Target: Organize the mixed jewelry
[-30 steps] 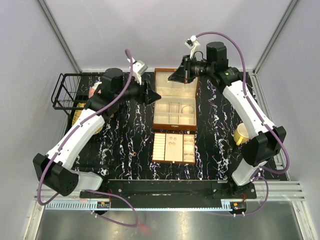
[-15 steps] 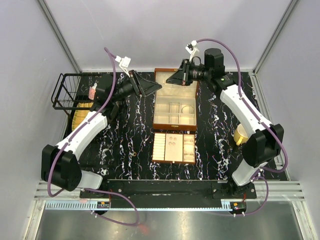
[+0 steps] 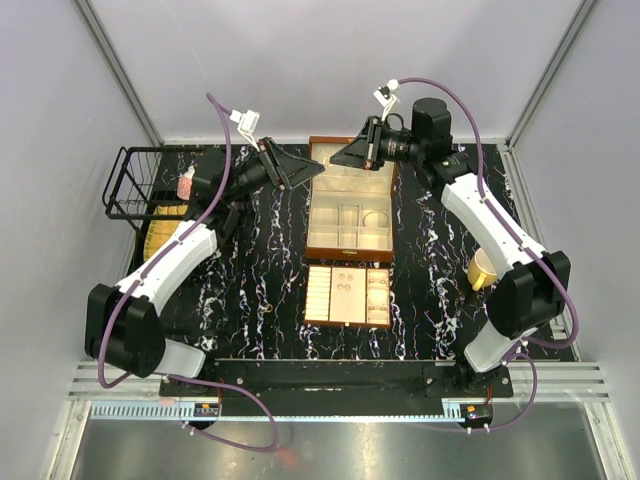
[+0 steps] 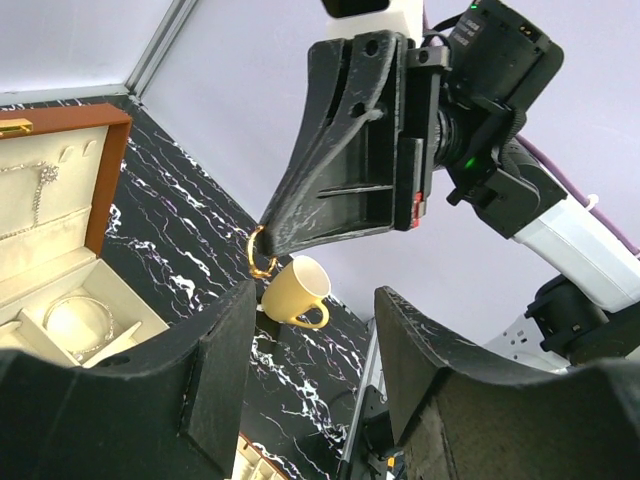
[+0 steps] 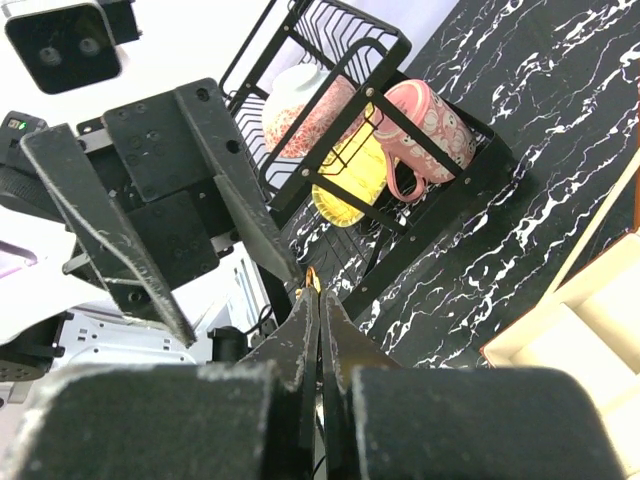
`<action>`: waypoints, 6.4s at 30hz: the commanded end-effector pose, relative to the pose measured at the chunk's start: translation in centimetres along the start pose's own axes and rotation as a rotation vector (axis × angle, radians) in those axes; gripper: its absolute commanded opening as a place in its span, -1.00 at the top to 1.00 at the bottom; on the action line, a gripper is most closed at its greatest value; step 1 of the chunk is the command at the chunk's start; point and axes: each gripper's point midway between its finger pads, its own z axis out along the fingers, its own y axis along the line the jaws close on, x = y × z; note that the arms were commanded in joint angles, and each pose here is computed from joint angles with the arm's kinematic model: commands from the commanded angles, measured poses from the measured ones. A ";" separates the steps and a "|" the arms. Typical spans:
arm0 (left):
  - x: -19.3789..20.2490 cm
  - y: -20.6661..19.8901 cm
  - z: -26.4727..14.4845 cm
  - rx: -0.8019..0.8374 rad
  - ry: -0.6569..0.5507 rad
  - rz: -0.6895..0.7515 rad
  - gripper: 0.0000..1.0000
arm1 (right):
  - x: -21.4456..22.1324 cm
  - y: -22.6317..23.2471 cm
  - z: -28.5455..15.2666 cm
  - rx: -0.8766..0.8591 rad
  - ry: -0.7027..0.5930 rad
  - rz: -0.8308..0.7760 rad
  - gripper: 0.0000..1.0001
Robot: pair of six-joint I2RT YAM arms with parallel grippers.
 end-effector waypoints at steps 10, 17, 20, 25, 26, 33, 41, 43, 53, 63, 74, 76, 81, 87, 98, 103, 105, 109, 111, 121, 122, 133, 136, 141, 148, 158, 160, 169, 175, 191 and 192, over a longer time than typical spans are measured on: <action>-0.4 0.7 0.4 -0.014 -0.016 0.012 0.01 | -1.5 3.1 -0.8 -0.089 -0.050 -0.030 1.00; -0.5 1.2 0.8 -0.021 -0.012 0.006 0.14 | -1.3 2.9 -0.6 -0.095 -0.046 -0.016 1.00; -0.7 1.2 1.0 -0.018 -0.011 0.005 0.19 | -1.1 2.6 -0.5 -0.093 -0.041 -0.006 1.00; -0.7 1.1 1.1 -0.011 -0.013 -0.002 0.28 | -0.8 2.3 -0.5 -0.087 -0.037 -0.001 1.00; -0.7 1.1 1.1 -0.007 -0.011 -0.001 0.29 | -0.7 2.3 -0.4 -0.088 -0.035 0.001 1.00; -0.7 0.8 1.2 0.012 -0.011 -0.008 0.30 | -0.4 1.8 -0.2 -0.080 -0.028 0.007 1.00; -0.7 0.3 1.2 0.032 -0.007 -0.011 0.28 | -0.4 1.7 -0.1 -0.078 -0.029 -0.001 1.00; -0.7 0.4 1.2 0.032 -0.007 -0.017 0.29 | -0.2 1.8 0.1 -0.081 -0.025 0.000 1.00; -0.9 0.3 1.4 0.039 -0.009 -0.020 0.46 | 0.4 1.7 0.7 -0.084 -0.010 0.003 1.00; -0.7 0.2 1.3 0.045 -0.002 -0.022 0.61 | 0.6 1.7 0.9 -0.086 -0.005 -0.007 1.00; -0.5 0.4 1.2 0.031 0.007 -0.022 1.00 | 0.7 1.6 0.7 -0.079 -0.007 -0.020 1.00; -0.5 0.4 1.2 0.028 0.008 -0.022 1.00 | 0.8 1.6 0.7 -0.078 -0.005 -0.021 1.00; -0.3 0.9 1.3 0.005 0.030 0.014 1.00 | 0.9 2.0 0.3 -0.084 -0.004 -0.048 0.82; 0.7 2.4 0.9 -0.060 0.096 0.071 1.00 | 0.6 2.9 -0.8 -0.066 -0.012 -0.108 0.30; 4.0 5.8 -1.9 -0.211 0.349 0.275 1.00 | -2.3 3.8 -4.9 0.024 -0.098 -0.200 0.10; 6.5 8.1 -5.2 -0.302 0.579 0.549 1.00 | -5.0 1.9 -8.2 0.148 -0.186 -0.242 0.10; 8.9 8.0 -6.2 -0.275 0.689 0.667 1.00 | -5.5 1.5 -9.2 0.197 -0.209 -0.260 0.10; 13.2 8.8 -7.8 -0.276 0.880 0.870 1.00 | -6.1 0.1 -10.9 0.260 -0.242 -0.264 0.10; 15.7 8.9 -8.2 -0.239 0.971 0.957 1.00 | -6.5 -0.5 -11.9 0.286 -0.259 -0.266 0.10; 23.7 10.7 -8.9 -0.112 1.295 1.137 1.00 | -6.2 -2.3 -14.2 0.367 -0.273 -0.277 0.11; 24.4 11.1 -8.9 -0.098 1.323 1.142 1.00 | -6.2 -2.4 -14.3 0.370 -0.274 -0.277 0.11; 26.0 13.4 -8.4 -0.083 1.409 1.192 1.00 | -4.8 -4.4 -14.1 0.375 -0.229 -0.229 0.14; 26.3 13.8 -8.3 -0.080 1.422 1.195 1.00 | -4.5 -4.7 -13.9 0.369 -0.218 -0.215 0.15; 26.7 14.4 -8.2 -0.077 1.433 1.201 1.00 | -4.2 -5.3 -13.7 0.364 -0.207 -0.196 0.16; 26.9 14.9 -7.5 -0.076 1.429 1.211 1.00 | -4.1 -5.5 -13.6 0.358 -0.204 -0.188 0.17; 27.2 15.3 -7.5 -0.079 1.438 1.206 1.00 | -3.8 -5.6 -13.6 0.348 -0.199 -0.174 0.18; 27.4 15.4 -7.7 -0.078 1.444 1.201 1.00 | -3.7 -5.5 -13.6 0.345 -0.198 -0.173 0.18; 28.0 15.5 -8.3 -0.070 1.457 1.182 1.00 | -3.8 -5.5 -13.7 0.347 -0.203 -0.171 0.19; 28.4 15.6 -8.6 -0.071 1.470 1.172 1.00 | -3.8 -5.5 -13.6 0.340 -0.202 -0.162 0.20; 30.9 16.6 -9.4 -0.080 1.540 1.174 1.00 | -3.4 -5.6 -13.9 0.351 -0.204 -0.167 0.19; 31.2 16.9 -9.7 -0.084 1.551 1.170 1.00 | -3.3 -5.7 -13.9 0.353 -0.203 -0.166 0.19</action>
